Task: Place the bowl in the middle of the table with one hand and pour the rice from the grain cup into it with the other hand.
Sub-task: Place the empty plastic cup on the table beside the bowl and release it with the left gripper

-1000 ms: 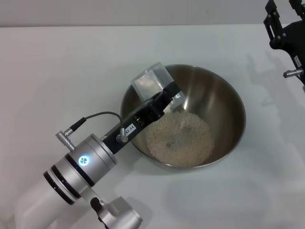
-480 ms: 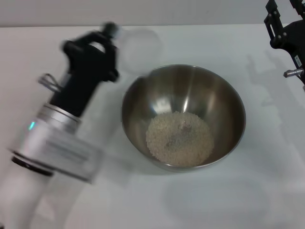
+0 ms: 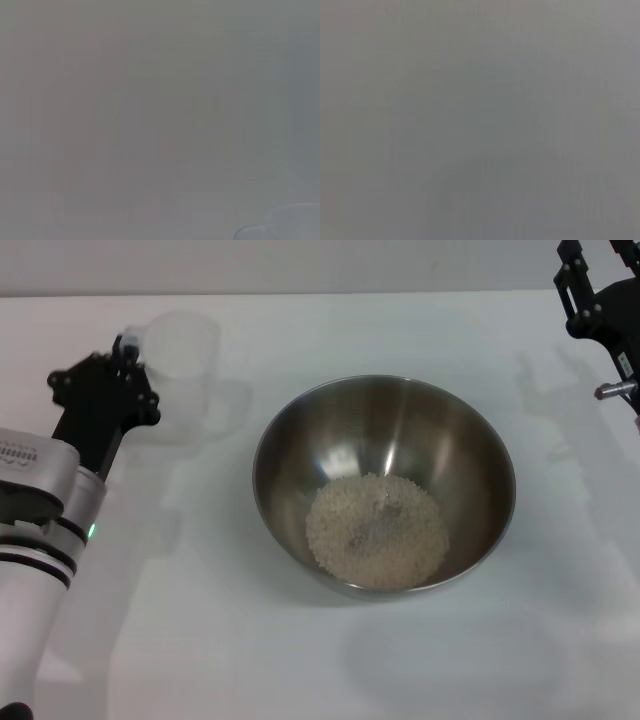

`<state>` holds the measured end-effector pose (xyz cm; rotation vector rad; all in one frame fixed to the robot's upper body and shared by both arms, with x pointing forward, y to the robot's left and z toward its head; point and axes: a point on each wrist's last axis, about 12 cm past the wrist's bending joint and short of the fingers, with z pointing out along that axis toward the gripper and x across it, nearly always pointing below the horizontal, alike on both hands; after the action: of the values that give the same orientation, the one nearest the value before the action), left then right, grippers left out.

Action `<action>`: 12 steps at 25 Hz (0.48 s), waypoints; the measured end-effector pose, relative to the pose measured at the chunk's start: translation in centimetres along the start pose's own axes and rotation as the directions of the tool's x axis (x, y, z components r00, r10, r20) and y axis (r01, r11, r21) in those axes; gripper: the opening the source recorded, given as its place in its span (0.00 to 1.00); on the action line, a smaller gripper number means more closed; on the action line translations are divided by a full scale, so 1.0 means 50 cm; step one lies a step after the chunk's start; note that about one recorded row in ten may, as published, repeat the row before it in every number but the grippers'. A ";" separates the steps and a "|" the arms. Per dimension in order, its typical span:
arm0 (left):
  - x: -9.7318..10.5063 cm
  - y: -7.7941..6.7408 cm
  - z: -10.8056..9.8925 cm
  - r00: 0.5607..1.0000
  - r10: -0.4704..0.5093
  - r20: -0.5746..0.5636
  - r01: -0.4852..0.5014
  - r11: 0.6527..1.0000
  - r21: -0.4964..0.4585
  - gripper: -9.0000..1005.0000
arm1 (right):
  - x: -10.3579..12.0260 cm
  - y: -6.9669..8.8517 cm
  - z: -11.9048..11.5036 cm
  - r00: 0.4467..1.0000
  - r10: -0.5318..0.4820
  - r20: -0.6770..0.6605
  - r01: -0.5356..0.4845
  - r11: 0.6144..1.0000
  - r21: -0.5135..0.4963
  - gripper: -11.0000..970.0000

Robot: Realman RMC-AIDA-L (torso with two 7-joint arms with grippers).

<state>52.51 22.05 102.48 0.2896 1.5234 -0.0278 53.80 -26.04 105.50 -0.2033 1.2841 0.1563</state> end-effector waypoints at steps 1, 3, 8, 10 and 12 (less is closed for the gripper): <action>0.005 0.004 0.000 1.000 -0.017 -0.022 0.017 1.000 -0.007 0.03 | -0.001 0.000 0.000 1.000 0.000 0.002 0.000 1.000 0.000 0.53; 0.015 0.009 0.000 0.997 -0.046 -0.058 0.045 0.999 -0.015 0.03 | -0.001 0.000 0.000 1.000 0.000 0.004 0.000 1.000 0.000 0.53; 0.029 0.010 0.001 0.991 -0.072 -0.114 0.071 0.997 -0.012 0.03 | -0.001 0.000 0.000 1.000 0.001 0.005 -0.001 1.000 0.000 0.53; 0.032 0.010 0.002 0.989 -0.073 -0.129 0.072 0.997 -0.008 0.03 | -0.001 0.000 0.000 1.000 0.001 0.005 -0.001 1.000 0.000 0.53; 0.034 0.010 0.003 0.987 -0.076 -0.141 0.076 0.997 -0.005 0.03 | -0.001 0.000 0.000 1.000 0.001 0.005 -0.001 1.000 0.000 0.53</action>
<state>52.86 22.78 100.88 0.2378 1.6747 -0.0687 53.78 -26.03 105.56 -0.2027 1.2795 0.1577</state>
